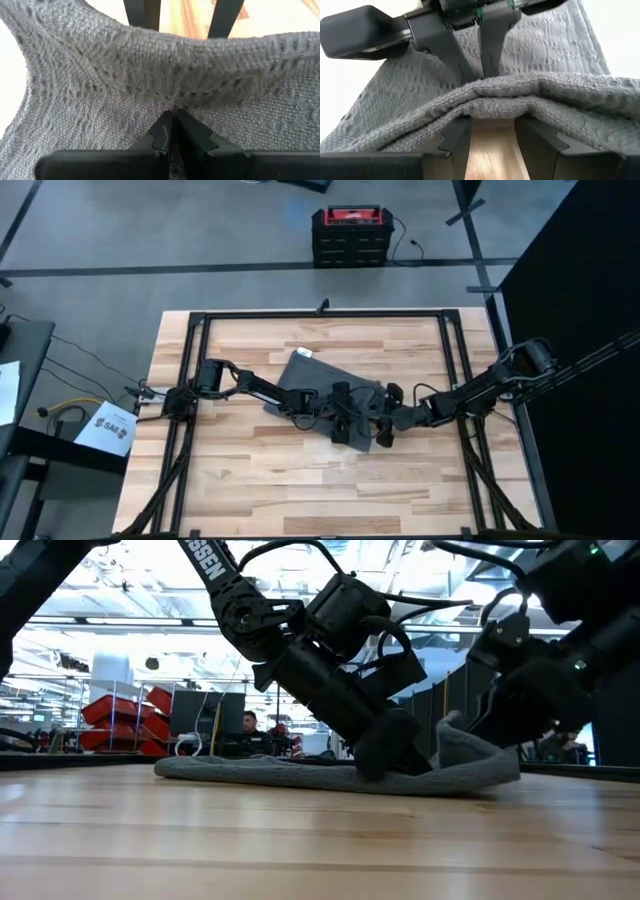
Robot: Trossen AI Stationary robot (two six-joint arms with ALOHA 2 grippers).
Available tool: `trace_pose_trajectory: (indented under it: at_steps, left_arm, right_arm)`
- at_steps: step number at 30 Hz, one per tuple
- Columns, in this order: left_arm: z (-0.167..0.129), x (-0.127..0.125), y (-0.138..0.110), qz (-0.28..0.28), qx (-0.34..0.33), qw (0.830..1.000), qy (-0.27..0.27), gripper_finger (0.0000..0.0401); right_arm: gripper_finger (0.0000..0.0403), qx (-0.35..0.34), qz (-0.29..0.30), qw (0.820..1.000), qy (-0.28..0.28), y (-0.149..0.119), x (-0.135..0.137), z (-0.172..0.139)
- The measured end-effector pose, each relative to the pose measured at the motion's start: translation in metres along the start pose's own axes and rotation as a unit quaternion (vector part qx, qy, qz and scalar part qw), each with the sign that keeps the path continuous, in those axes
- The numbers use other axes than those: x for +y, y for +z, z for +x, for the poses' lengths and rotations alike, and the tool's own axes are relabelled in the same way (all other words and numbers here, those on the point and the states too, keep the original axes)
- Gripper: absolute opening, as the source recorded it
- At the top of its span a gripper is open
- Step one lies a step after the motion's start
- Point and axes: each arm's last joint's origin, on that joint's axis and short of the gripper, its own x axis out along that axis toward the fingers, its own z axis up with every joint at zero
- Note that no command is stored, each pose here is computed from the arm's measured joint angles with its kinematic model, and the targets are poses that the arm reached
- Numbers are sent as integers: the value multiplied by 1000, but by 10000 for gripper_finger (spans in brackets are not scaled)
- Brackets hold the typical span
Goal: Roll towel
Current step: Roll the gray towel
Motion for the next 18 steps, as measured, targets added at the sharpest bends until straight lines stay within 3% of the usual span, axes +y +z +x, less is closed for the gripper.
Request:
trace_pose_trajectory:
  at_steps: [18]
  left_arm:
    - [-4,1,3,4,0,1000,1,15]
  right_arm:
    - [140,-26,-54,998,-16,20,-4,5]
